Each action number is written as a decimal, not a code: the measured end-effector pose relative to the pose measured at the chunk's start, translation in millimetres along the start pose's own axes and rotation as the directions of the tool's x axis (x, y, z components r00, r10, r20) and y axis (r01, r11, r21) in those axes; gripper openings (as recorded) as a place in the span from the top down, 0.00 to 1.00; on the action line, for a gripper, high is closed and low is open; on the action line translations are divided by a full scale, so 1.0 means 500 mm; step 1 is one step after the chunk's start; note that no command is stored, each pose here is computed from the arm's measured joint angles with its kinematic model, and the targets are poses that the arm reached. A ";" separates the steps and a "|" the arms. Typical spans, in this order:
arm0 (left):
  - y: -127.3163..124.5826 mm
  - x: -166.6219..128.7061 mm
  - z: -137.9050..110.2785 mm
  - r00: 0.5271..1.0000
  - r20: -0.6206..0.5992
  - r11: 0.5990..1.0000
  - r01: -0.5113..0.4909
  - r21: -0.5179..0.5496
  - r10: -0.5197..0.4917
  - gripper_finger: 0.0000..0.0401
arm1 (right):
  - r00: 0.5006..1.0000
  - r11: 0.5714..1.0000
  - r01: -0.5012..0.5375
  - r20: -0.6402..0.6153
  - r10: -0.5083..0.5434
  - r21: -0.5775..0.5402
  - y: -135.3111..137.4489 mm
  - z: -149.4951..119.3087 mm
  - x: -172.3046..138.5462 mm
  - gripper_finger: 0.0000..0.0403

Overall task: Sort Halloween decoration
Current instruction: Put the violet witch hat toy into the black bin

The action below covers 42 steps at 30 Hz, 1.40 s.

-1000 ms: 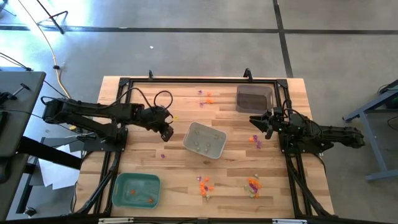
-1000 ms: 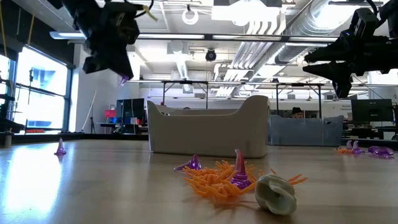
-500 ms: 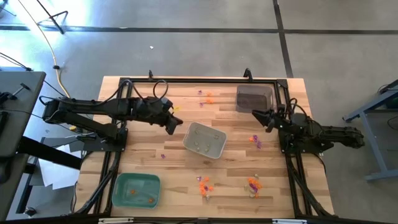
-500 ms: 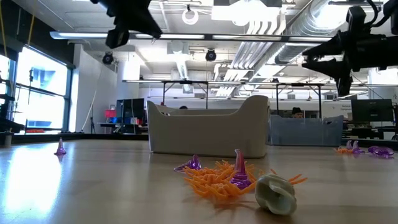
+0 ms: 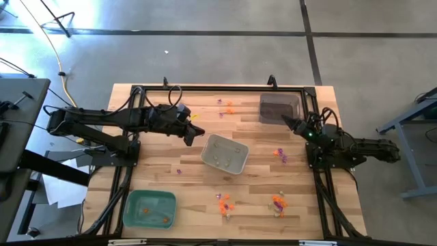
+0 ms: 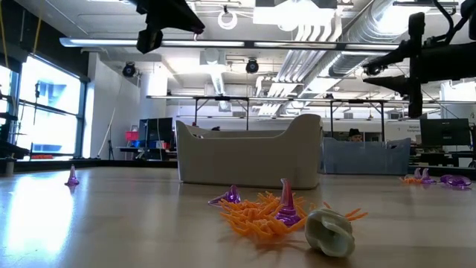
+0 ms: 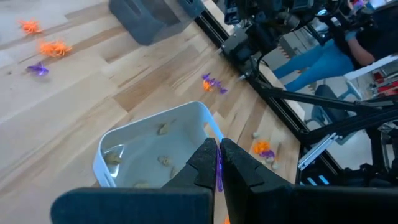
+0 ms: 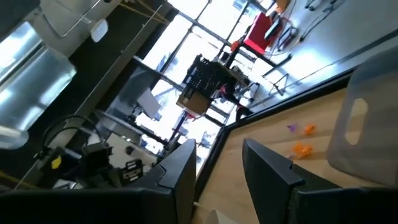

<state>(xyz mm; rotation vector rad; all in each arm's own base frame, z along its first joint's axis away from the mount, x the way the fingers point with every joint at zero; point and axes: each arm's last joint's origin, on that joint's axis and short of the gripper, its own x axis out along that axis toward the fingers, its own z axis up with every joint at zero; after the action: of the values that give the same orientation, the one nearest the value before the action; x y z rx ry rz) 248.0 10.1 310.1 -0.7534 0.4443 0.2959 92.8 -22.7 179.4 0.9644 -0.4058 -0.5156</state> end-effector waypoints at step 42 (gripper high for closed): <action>-0.064 0.293 0.127 0.969 0.112 0.960 0.196 0.201 -0.221 1.00 | 0.832 0.813 -0.548 0.030 0.554 0.196 0.081 0.046 -0.024 0.69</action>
<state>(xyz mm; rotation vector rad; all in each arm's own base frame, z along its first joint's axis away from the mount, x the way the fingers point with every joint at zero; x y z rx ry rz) 405.9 47.6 298.6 -0.5849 0.2581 0.1027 80.2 -11.9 224.6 0.9868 -0.6940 0.0747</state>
